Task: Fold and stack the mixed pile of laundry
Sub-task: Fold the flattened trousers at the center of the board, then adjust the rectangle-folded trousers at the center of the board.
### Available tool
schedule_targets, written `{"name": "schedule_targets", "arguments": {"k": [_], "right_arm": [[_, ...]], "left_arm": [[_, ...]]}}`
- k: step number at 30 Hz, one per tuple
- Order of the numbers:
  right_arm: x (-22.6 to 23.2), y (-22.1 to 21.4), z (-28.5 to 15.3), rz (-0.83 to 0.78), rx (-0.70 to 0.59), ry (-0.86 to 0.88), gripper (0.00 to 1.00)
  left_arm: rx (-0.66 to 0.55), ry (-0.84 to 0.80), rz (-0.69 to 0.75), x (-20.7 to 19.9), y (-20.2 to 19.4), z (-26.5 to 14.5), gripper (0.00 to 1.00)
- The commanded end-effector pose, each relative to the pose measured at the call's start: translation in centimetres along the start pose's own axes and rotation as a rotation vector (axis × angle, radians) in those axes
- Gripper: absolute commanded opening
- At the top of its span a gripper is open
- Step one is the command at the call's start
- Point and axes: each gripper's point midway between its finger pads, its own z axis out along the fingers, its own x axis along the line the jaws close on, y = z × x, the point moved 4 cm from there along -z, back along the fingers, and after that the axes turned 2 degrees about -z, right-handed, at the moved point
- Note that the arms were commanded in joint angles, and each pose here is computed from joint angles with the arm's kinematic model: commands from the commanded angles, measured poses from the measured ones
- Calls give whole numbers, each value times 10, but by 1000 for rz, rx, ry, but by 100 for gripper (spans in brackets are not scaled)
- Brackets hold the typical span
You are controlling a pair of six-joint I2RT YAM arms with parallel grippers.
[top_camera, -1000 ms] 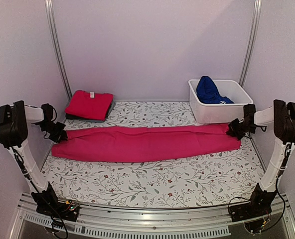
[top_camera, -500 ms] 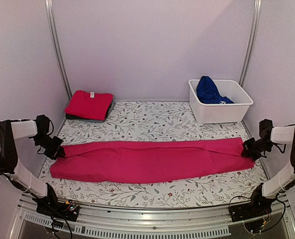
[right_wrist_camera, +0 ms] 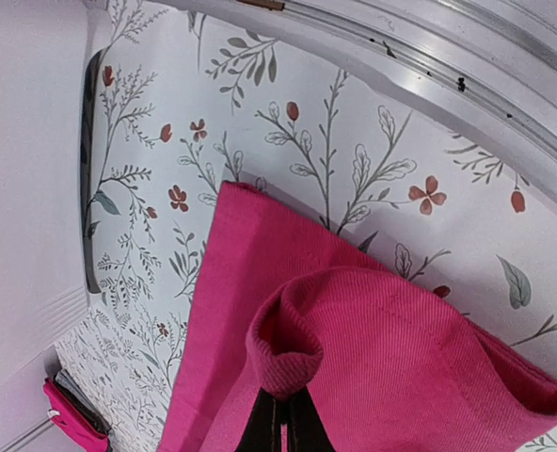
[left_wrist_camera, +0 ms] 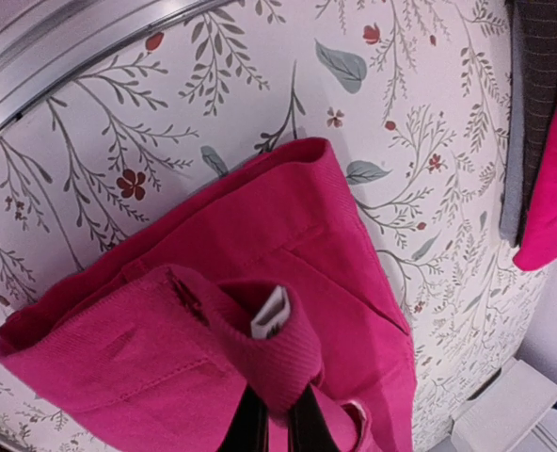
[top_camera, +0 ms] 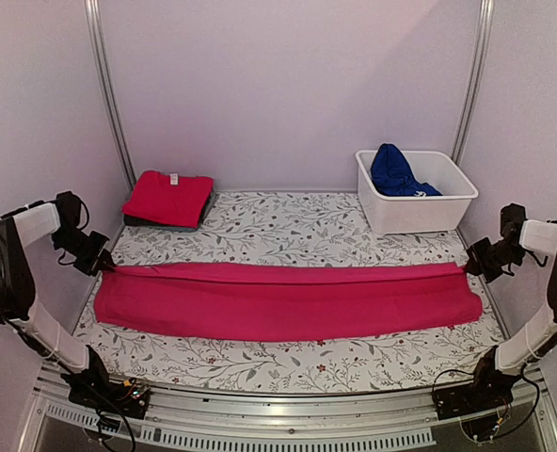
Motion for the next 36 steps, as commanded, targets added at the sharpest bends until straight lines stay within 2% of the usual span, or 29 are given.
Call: {"name": "schedule_targets", "arguments": {"k": [1,2,4,6,7,8,10,11,12,13,16,20,23,27,30,36], "right_arm": [[-7,15,28,1,0,-30,0],[-9,14,33,1,10,-31,0],[-14,13,45,-3,29,-36,0],[-10,13,51,-23,35,0,0],[-7,13,51,-38,42,19,1],[-2,14,50,-53,50,36,8],[10,18,40,-100,54,60,32],[17,19,32,-148,45,81,48],[23,18,24,-193,36,112,62],[33,17,7,-241,2,170,72],[62,9,-43,-402,-83,315,80],[108,-30,-67,-641,-54,525,82],[155,-75,-76,-843,-26,639,80],[213,-150,-63,-1102,78,711,77],[255,-206,-53,-1313,118,747,76],[292,-321,-13,-1684,274,779,71]], "left_arm": [[-11,-15,-4,-9,23,24,0],[6,-15,-3,-9,22,33,0],[33,-45,0,-13,25,48,10],[36,-105,36,-27,28,58,25],[49,-140,64,-36,28,59,36],[56,-156,107,-44,29,58,43],[20,-163,222,-58,30,44,60],[-21,-168,285,-64,31,32,82],[-69,-182,340,-70,31,18,97],[-113,-204,399,-74,29,5,99],[-202,-322,530,-86,21,-31,100],[-143,-372,622,-87,1,-33,100],[-146,-229,672,-79,-6,-18,99],[-143,-98,619,-58,3,-4,95],[-97,-106,525,-41,9,5,89],[-63,-91,419,-22,19,21,83]]}}
